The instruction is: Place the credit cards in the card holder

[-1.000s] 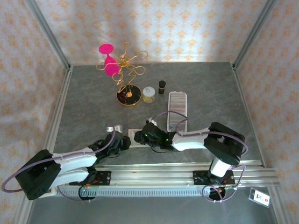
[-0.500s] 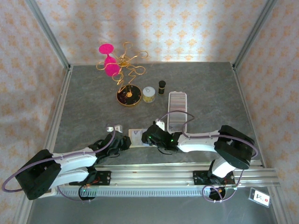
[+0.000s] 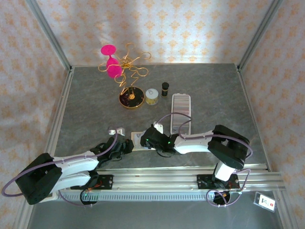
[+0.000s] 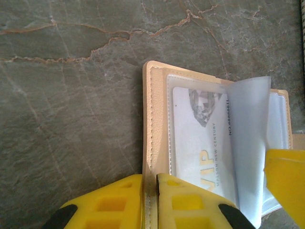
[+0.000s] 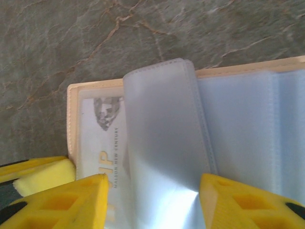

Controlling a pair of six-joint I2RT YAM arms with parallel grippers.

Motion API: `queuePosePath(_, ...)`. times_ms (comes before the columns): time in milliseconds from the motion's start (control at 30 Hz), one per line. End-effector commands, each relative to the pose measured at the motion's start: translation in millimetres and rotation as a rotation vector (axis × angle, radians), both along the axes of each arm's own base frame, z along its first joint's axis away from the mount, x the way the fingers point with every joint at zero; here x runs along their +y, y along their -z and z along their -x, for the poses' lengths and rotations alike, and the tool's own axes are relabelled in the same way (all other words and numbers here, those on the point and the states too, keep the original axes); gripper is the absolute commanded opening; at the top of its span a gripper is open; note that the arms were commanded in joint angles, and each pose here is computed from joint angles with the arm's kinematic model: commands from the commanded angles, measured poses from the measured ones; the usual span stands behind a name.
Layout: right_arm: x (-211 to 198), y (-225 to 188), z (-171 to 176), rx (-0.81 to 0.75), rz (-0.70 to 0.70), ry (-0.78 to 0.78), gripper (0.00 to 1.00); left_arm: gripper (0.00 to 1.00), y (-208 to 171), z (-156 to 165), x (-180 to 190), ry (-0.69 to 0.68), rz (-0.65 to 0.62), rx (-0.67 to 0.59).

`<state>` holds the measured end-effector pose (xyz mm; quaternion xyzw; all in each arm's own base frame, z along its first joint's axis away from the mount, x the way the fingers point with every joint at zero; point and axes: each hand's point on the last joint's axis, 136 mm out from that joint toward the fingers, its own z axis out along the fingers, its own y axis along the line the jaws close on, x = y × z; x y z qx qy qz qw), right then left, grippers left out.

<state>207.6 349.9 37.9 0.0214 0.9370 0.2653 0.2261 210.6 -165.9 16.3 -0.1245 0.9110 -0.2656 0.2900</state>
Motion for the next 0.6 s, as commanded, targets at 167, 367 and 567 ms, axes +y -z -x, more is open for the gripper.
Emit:
queuePosePath(167,24.8,-3.0,10.0,0.051,-0.1,-0.043,0.53,0.13,18.3,23.8,-1.9,0.054,0.013,0.088)
queuePosePath(367,29.6,-17.6,8.1,0.034,-0.164,-0.025,0.52,0.12,18.5,24.2,-1.8,0.053,0.017,0.087)
queuePosePath(567,34.1,-22.3,8.4,0.034,-0.2,-0.027,0.52,0.12,18.2,23.6,-2.3,0.052,0.021,0.085)
